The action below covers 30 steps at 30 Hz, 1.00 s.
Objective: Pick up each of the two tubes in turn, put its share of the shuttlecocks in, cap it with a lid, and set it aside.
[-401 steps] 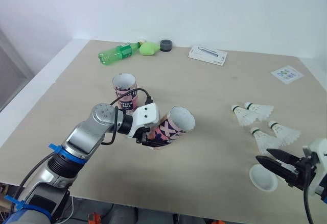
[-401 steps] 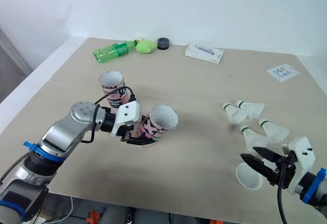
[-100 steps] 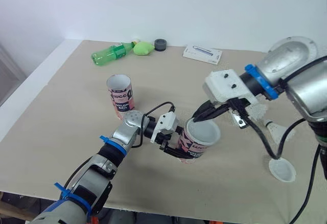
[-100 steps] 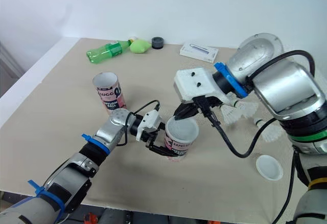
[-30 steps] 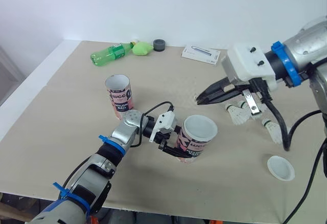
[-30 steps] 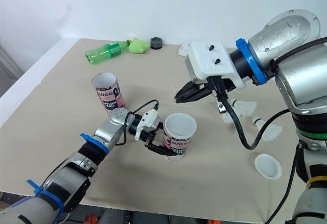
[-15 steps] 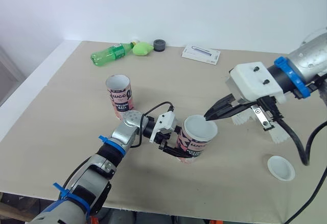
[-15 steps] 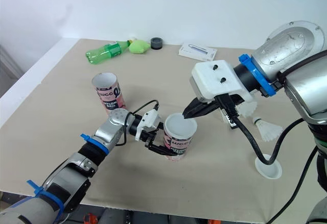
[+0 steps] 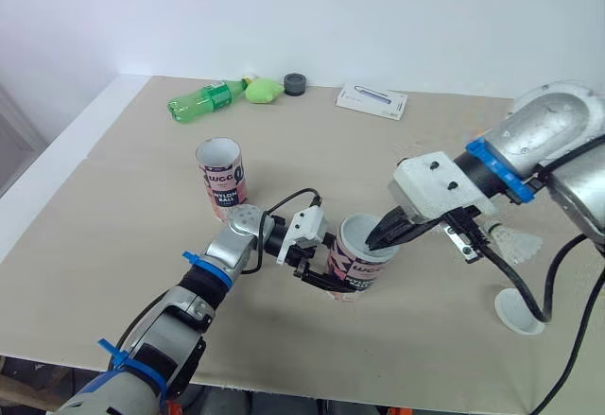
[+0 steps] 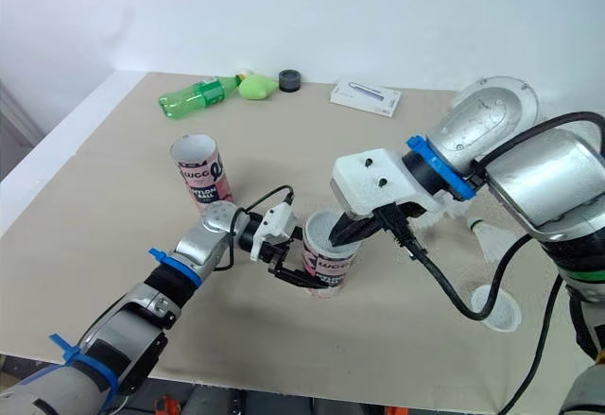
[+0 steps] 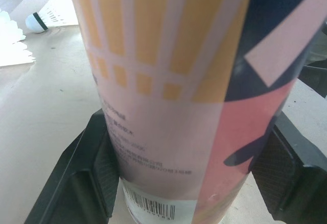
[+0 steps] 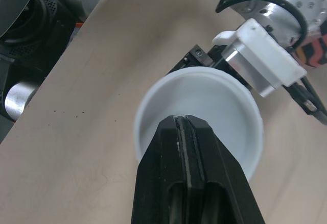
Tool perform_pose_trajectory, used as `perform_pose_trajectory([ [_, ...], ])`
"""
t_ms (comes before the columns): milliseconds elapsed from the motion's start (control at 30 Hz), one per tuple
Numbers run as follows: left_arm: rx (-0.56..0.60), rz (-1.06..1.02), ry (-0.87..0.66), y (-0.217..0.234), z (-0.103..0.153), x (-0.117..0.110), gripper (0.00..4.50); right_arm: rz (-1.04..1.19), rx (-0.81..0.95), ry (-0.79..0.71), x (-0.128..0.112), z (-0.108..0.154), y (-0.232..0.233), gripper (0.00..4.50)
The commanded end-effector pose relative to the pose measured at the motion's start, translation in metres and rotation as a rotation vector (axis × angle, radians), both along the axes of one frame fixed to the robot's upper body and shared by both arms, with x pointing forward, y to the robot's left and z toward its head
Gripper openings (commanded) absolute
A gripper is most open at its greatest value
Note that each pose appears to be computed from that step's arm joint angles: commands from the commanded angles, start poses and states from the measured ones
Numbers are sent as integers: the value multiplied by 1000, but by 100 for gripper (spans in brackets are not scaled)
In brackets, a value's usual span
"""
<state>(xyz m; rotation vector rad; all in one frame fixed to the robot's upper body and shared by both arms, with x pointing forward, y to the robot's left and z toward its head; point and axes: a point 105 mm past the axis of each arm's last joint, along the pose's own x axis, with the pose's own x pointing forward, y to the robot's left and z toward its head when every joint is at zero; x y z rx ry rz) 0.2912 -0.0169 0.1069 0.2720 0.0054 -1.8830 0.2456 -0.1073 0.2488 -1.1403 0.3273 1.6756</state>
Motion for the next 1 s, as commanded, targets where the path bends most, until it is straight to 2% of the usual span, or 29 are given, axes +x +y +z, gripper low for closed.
perform_pose_trajectory([
  [33, 199, 52, 99, 17, -51, -4, 313, 41, -46, 8, -3, -5, 0, 3],
  [400, 197, 59, 103, 18, -51, -5, 313, 46, -105, -15, 3, -22, -6, 3],
  [667, 195, 66, 103, 19, -51, -5, 313, 37, -151, -84, 18, -33, -7, 3],
  [1000, 195, 72, 103, 19, -52, -4, 313, 66, -178, -83, 11, -36, -9, 3],
])
